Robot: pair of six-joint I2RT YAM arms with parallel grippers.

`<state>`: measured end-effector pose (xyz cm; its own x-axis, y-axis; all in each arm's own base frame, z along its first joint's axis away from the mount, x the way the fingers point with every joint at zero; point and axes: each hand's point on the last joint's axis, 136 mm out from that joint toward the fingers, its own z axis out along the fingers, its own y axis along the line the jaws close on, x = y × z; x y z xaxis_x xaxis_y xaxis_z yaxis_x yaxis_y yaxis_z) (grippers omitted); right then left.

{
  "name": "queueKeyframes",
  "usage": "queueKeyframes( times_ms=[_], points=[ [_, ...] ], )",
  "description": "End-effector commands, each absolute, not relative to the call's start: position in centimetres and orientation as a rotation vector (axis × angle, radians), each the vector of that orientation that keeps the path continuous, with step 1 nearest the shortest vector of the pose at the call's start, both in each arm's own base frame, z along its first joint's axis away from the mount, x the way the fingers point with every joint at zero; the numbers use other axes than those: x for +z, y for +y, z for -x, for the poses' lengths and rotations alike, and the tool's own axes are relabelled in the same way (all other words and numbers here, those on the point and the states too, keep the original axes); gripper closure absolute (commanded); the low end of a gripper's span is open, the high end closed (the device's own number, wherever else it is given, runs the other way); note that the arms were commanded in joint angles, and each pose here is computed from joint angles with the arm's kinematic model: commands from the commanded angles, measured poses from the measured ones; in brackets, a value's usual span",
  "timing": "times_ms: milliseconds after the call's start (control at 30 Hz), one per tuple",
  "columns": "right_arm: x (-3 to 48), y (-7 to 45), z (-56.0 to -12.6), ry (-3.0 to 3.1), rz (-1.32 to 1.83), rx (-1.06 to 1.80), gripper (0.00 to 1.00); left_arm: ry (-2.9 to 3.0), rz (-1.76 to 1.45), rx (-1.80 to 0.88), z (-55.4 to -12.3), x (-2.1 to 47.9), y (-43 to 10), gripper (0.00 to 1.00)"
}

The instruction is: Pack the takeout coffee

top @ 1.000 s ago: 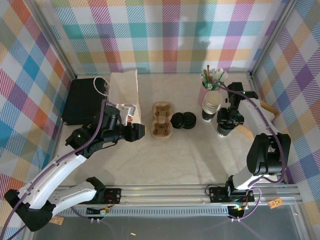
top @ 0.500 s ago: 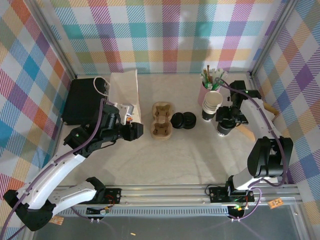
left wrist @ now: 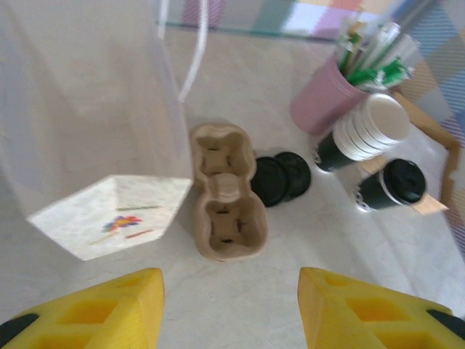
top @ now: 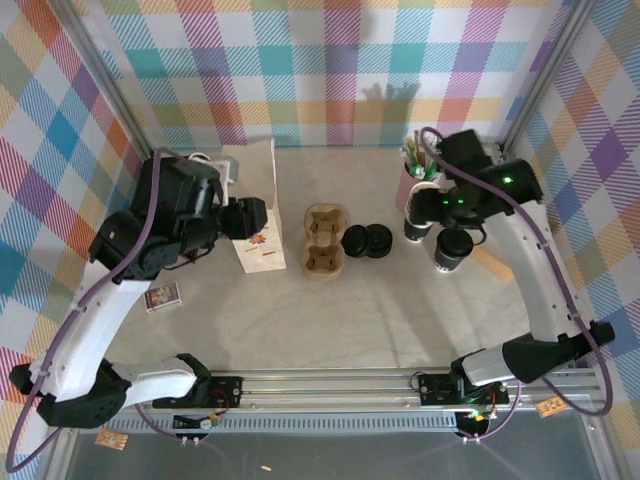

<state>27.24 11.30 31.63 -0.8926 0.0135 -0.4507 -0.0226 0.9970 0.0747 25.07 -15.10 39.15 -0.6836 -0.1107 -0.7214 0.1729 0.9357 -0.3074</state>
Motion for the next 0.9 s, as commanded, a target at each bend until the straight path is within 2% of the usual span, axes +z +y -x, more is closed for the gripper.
queueKeyframes(
  times_ms=[0, 133, 267, 500, 633, 867],
  points=[
    [30.4, 14.9, -25.5, 2.792, -0.064, -0.039, 0.25, 2.398, 0.018, -0.227, -24.9, 37.9, -11.2, 0.48],
    [29.5, 22.3, -26.5, 2.773, 0.062, -0.097, 0.29, 2.318, 0.070, -0.215, -26.6, 40.8, -9.2, 0.49],
    [26.6, 27.4, -28.2, 2.767, 0.095, -0.091, 0.39, 2.255, 0.113, -0.159, -27.0, 42.3, -7.9, 0.49],
    [20.7, 30.6, -31.7, 2.736, 0.074, -0.162, 0.53, 2.270, 0.101, -0.343, -24.4, 38.2, -9.2, 0.49],
    [17.7, 31.0, -33.0, 2.769, 0.071, -0.168, 0.54, 2.287, 0.112, -0.407, -23.0, 35.8, -9.4, 0.50],
    [14.6, 32.5, -34.9, 2.873, 0.032, 0.014, 0.49, 2.255, 0.100, -0.309, -21.6, 34.7, -7.3, 0.49]
  ],
)
